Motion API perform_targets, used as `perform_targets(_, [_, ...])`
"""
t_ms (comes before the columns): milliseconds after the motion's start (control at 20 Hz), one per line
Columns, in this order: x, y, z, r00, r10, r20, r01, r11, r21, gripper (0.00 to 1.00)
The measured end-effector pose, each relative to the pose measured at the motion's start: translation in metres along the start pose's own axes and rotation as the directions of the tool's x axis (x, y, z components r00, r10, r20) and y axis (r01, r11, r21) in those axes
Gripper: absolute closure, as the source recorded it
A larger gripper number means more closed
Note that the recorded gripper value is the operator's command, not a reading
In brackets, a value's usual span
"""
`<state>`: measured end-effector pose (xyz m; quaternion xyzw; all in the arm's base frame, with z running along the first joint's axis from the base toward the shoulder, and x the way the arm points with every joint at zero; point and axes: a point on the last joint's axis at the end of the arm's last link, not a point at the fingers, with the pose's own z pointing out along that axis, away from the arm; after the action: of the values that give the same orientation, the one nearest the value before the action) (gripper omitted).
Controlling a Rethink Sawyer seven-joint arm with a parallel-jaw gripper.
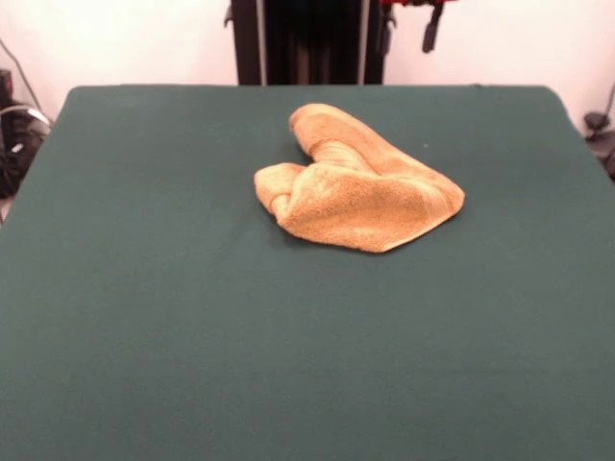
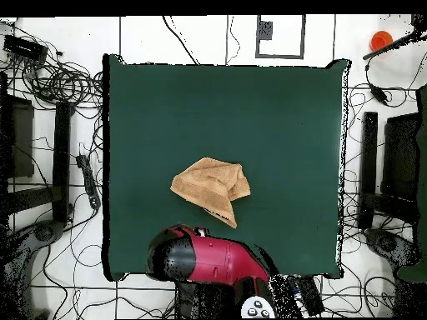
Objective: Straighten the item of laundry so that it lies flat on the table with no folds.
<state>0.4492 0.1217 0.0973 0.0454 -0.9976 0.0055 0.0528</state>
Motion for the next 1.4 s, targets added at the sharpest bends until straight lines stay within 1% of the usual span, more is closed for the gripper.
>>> perform_targets(550, [0.003, -0.001, 0.014, 1.000, 0.003, -0.015, -0.003, 1.000, -0.002, 0.00])
perform_targets(900, [0.001, -0.012, 0.016, 1.000, 0.011, 0.002, -0.011, 1.000, -0.002, 0.00])
perform_targets(1150, [0.002, -0.020, 0.017, 1.000, 0.004, 0.007, -0.004, 1.000, 0.005, 0.00])
perform_targets(1400, [0.002, -0.018, 0.018, 1.000, -0.018, 0.009, 0.018, 1.000, 0.003, 0.00])
